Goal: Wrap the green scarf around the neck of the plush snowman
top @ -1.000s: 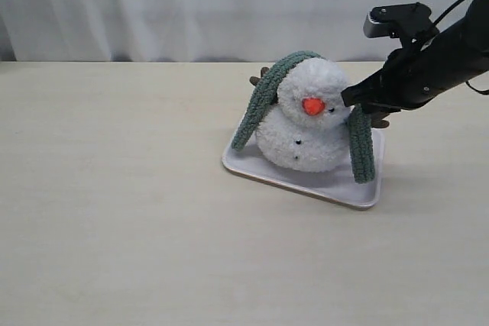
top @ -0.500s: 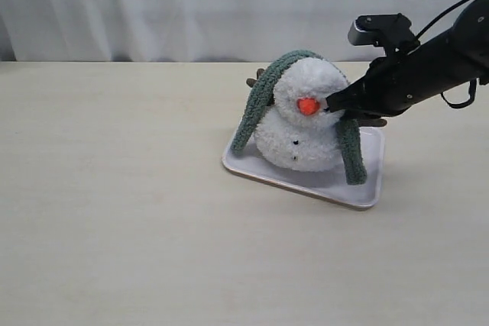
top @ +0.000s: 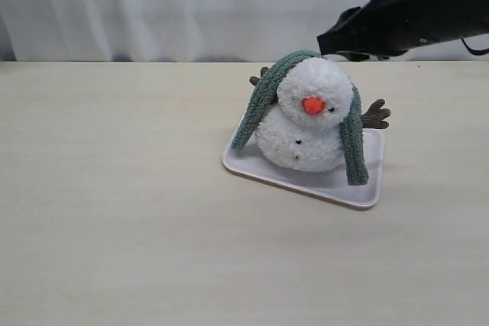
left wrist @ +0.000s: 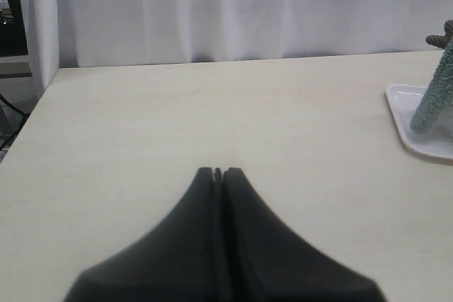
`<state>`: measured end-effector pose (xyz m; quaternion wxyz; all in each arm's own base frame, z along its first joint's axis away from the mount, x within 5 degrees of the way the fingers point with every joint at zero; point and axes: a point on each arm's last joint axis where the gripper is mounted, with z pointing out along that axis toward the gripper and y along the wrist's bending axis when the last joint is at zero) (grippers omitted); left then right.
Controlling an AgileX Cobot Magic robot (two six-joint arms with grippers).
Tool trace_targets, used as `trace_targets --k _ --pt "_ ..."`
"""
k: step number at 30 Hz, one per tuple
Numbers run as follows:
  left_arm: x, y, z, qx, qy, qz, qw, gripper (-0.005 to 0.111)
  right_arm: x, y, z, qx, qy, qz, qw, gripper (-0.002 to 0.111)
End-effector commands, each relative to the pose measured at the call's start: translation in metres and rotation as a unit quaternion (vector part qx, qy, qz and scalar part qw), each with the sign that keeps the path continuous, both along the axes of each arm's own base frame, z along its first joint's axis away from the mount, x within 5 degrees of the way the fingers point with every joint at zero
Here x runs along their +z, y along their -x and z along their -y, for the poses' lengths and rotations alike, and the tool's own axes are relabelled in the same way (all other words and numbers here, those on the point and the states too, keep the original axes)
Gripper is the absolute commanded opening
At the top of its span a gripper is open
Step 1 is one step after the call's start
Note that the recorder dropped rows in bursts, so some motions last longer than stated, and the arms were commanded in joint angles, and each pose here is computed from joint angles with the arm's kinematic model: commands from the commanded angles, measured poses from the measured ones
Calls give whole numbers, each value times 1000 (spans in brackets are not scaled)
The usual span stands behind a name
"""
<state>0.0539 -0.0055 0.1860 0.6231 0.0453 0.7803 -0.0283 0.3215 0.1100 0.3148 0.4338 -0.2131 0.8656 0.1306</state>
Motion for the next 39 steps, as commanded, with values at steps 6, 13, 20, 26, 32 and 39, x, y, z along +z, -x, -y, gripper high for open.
trace_targets --k 6,13,20,26,32,39 --pt "0 0 0 1 0 4 1000 0 19 -33 -40 -8 33 23 999 4" --pt "0 0 0 1 0 4 1000 0 -28 -96 -56 -43 93 -63 993 4" --pt "0 0 0 1 0 4 1000 0 -75 -109 -62 -39 120 -120 985 4" --pt "0 0 0 1 0 4 1000 0 -81 -102 -59 -28 149 -164 975 4" --pt "0 0 0 1 0 4 1000 0 -82 -100 -59 -26 149 -175 973 4" --pt "0 0 0 1 0 4 1000 0 -89 -97 -62 -6 141 -182 973 4"
